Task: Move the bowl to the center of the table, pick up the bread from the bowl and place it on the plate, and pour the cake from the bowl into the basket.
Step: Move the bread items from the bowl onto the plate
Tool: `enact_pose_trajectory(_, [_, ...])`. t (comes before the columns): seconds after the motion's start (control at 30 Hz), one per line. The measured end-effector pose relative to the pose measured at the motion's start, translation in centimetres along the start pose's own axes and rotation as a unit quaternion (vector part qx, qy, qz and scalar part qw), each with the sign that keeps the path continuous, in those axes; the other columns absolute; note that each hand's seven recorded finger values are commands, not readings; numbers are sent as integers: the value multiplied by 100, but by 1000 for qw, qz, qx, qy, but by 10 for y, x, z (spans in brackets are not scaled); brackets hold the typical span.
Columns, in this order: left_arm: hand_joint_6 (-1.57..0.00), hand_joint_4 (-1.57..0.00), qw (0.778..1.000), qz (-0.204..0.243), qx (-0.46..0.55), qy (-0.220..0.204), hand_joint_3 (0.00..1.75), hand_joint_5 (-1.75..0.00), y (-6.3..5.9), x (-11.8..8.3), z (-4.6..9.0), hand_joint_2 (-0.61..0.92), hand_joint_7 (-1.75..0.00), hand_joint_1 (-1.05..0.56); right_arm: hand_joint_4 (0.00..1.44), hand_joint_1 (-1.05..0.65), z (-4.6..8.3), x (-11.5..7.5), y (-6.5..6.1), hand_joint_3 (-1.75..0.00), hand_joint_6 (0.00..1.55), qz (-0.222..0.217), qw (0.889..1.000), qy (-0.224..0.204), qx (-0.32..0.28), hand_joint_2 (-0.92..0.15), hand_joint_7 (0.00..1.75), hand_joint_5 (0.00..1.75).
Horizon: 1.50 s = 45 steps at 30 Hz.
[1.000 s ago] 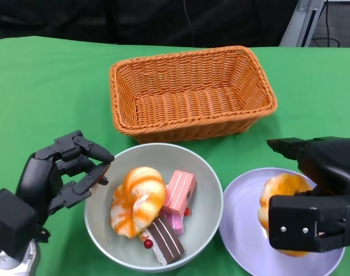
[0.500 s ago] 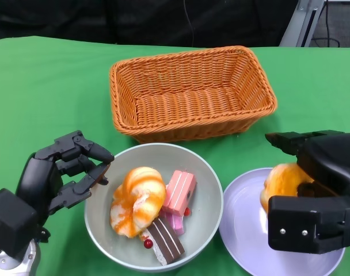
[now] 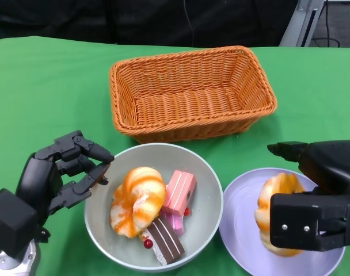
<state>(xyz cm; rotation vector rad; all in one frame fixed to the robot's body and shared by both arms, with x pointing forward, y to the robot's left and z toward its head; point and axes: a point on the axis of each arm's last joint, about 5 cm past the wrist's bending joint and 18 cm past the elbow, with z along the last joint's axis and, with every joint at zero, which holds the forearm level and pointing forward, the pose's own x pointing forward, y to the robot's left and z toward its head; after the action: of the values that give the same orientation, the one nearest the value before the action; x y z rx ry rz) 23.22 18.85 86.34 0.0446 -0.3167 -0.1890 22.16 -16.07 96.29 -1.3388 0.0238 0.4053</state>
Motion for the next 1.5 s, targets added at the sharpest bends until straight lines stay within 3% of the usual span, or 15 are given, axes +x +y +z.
enact_pose_trajectory(0.07, [-78, -74, 1000, 0, 0, 0, 45, -146, 0, 0, 0, 85, -111, -19, 28, -105, 0, 0, 0, -58, 19, 4, 1000, -2, 3, -92, 0, 0])
enact_pose_trajectory(0.17, [-78, -74, 1000, 0, 0, 0, 45, -145, 0, 0, 0, 85, -110, -19, 32, -105, 1, -1, -1, -41, 23, 0, 1000, 1, 10, -92, 2, 2])
enact_pose_trajectory(0.3, [-78, -74, 1000, 0, 0, 0, 45, -145, 0, 0, 0, 85, -110, -19, 66, -101, 3, 1, 0, -7, 59, -40, 999, -2, 29, -91, 9, 20])
enact_pose_trajectory(0.37, [-78, -74, 1000, 0, 0, 0, 45, -144, 0, 0, 0, 85, -110, -18, 50, -99, 6, 1, 2, -2, 68, -71, 996, -5, 47, -90, 22, 85])
enact_pose_trajectory(0.4, [-78, -74, 1000, 0, 0, 0, 45, -144, 0, 0, 0, 85, -110, -18, 43, -99, 7, 2, 2, -1, 59, -82, 995, -5, 55, -90, 45, 106])
enact_pose_trajectory(0.43, [-78, -74, 1000, 0, 0, 0, 45, -144, 0, 0, 0, 85, -110, -18, 36, -98, 7, 2, 3, 0, 45, -90, 994, -5, 62, -89, 81, 127])
enact_pose_trajectory(0.53, [-78, -74, 1000, -1, 0, 1, 45, -144, 0, 0, 0, 85, -110, -19, 30, -95, 7, 2, 4, 0, 30, -106, 992, -6, 71, -86, 130, 163])
enact_pose_trajectory(0.57, [-78, -74, 1000, -1, 0, 1, 44, -144, 0, 0, 0, 85, -110, -19, 31, -95, 7, 2, 4, 0, 30, -112, 991, -5, 71, -86, 137, 168])
enact_pose_trajectory(0.67, [-78, -75, 1000, -1, 0, 1, 43, -145, 0, -1, 0, 86, -110, -19, 49, -91, 5, 3, 4, 0, 35, -130, 988, -17, 80, -83, 159, 174])
enact_pose_trajectory(0.83, [-78, -76, 1000, -2, 0, 1, 44, -144, -1, -1, 0, 85, -110, -19, 73, -79, 3, 4, 9, 0, 39, -137, 985, -31, 98, -78, 174, 175])
enact_pose_trajectory(1.23, [-79, -77, 1000, -9, 11, -3, 46, -144, -1, -1, 0, 85, -110, -19, 73, -51, 3, 6, 16, -1, 39, -149, 977, -63, 136, -74, 175, 175])
enact_pose_trajectory(1.5, [-79, -78, 1000, -14, 17, -1, 46, -142, 0, -1, 0, 84, -109, -18, 71, -47, 4, 6, 18, 0, 47, -164, 973, -70, 147, -75, 175, 175])
